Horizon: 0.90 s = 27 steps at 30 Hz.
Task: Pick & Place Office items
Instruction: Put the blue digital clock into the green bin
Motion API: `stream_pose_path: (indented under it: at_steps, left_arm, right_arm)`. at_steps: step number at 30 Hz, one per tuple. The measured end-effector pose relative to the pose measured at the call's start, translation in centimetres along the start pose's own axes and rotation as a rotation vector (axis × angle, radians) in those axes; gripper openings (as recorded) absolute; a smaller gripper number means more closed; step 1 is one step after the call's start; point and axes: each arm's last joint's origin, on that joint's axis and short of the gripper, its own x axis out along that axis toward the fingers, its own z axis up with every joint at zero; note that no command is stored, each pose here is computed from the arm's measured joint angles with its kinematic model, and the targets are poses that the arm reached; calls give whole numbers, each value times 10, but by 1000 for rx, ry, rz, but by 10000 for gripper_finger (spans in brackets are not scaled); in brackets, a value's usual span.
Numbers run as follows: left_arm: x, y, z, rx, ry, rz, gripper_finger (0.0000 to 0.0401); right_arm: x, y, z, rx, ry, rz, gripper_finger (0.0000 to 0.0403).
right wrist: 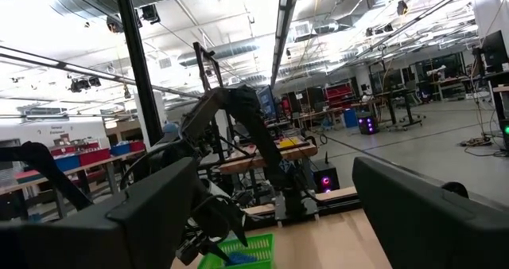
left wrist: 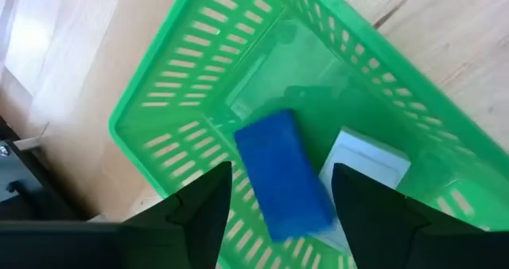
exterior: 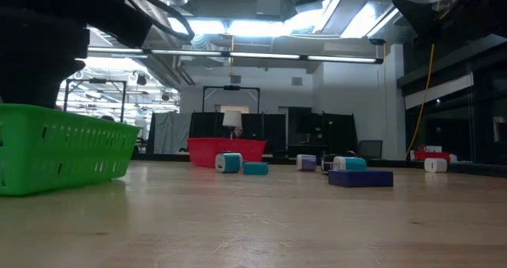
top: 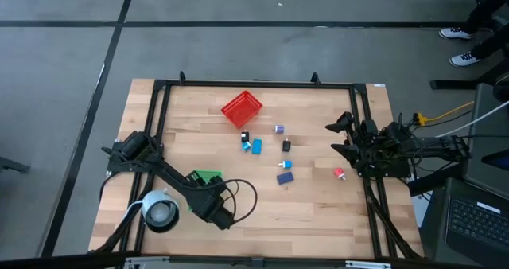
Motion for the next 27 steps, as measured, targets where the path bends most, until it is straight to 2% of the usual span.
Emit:
stream_pose_path:
  at_steps: [5,8,11,16,18,20,22,27]
  left_arm:
    - [-4,-2,1,-20,-17,-14,226]
    - [-15,-3,6,-42,-102,-23,226]
    - [-34,-3,18,-81,-251,-35,227]
    - [-77,-2,43,-188,-626,-82,227]
    - [-94,-2,52,-197,-768,-99,228]
    - [-109,-4,63,-143,-845,-109,228]
    - [-118,-5,77,-50,-858,-125,228]
    - [-123,-9,122,129,-827,-295,228]
  right_arm:
    - [0,0,0,0,0,0,345]
    - [0,0,0,0,0,0,345]
    - [0,0,0,0,0,-1,345]
    - [0,0,0,0,-1,-4,345]
    - [0,0,0,-1,-1,-4,345]
    - [0,0,0,-1,-1,-4,345]
    - [0,0,0,-1,-1,-4,345]
    - [0,0,0,-4,-1,-3,345]
